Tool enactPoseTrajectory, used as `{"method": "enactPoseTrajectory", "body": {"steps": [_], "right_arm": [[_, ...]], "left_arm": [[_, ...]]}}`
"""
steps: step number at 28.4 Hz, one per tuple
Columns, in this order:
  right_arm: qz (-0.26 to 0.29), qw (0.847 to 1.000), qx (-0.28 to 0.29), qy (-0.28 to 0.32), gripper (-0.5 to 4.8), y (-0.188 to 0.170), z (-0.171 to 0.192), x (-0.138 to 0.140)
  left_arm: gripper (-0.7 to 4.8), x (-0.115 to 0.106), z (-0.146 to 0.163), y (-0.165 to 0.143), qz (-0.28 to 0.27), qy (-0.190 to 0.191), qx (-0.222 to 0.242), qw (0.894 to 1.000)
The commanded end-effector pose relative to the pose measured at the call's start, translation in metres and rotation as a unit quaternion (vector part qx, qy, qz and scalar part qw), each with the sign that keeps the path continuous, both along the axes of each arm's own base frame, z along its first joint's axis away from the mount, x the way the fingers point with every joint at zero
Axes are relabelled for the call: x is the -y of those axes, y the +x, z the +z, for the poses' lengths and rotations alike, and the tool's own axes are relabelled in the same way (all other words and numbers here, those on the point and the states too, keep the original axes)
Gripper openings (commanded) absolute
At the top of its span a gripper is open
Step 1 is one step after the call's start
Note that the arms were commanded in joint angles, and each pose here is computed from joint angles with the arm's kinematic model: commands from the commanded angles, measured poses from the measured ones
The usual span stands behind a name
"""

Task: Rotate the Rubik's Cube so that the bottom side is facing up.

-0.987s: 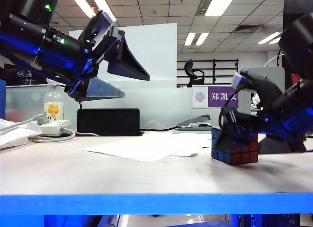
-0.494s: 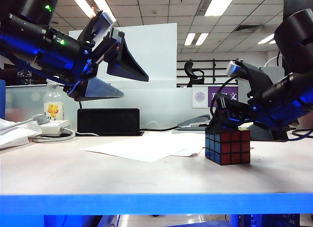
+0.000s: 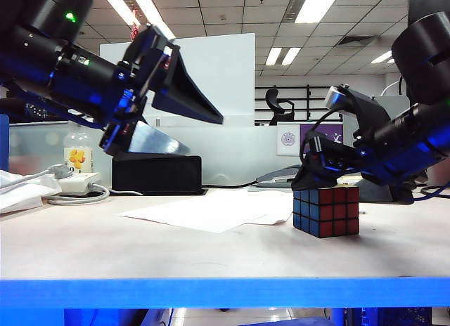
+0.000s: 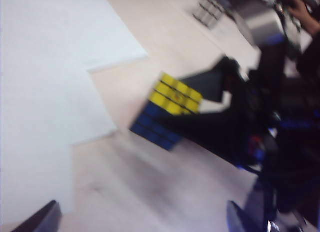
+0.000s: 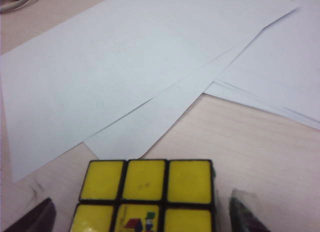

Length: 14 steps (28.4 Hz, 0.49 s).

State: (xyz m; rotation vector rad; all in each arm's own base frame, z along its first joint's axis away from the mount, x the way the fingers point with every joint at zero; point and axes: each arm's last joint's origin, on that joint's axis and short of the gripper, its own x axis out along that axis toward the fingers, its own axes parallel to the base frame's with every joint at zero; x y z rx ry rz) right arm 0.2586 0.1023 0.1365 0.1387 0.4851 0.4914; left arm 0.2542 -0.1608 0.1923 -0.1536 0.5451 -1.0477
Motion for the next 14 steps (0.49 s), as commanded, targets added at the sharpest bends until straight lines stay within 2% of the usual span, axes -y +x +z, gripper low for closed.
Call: {"method": "enactPoseTrajectory", "body": {"steps": [1,4,6,9,10,14], "right_arm": [[-0.004,1.0,-0.006,0.01,4.33,0.003,-0.002,-0.002],[0.003,1.0,-0.02,0.01,4.31,0.006,-0.008,-0.003],[0.009,1.0,-0.023,0.012,4.06,0.007,-0.012,-0.005],[0.014,1.0,-0.025,0.012,2.57,0.007,-0.014,-0.005],[0.02,0.999,-0.022,0.015,2.25,0.007,-0.013,-0.006],[0.025,0.999,-0.005,0.023,1.57,0.008,-0.01,-0.007]], "left_arm": [[4.35,0.004,0.003,-0.003,-0.012,0.0,0.01,1.0],[4.35,0.004,0.003,-0.003,-0.008,0.002,0.011,1.0],[4.35,0.004,0.003,-0.003,-0.007,0.002,0.011,1.0],[4.35,0.004,0.003,-0.003,-0.006,0.003,0.013,1.0],[4.35,0.004,0.003,-0.003,-0.006,0.003,0.013,1.0],[4.35,0.004,0.003,-0.003,-0.006,0.003,0.014,1.0]]}}
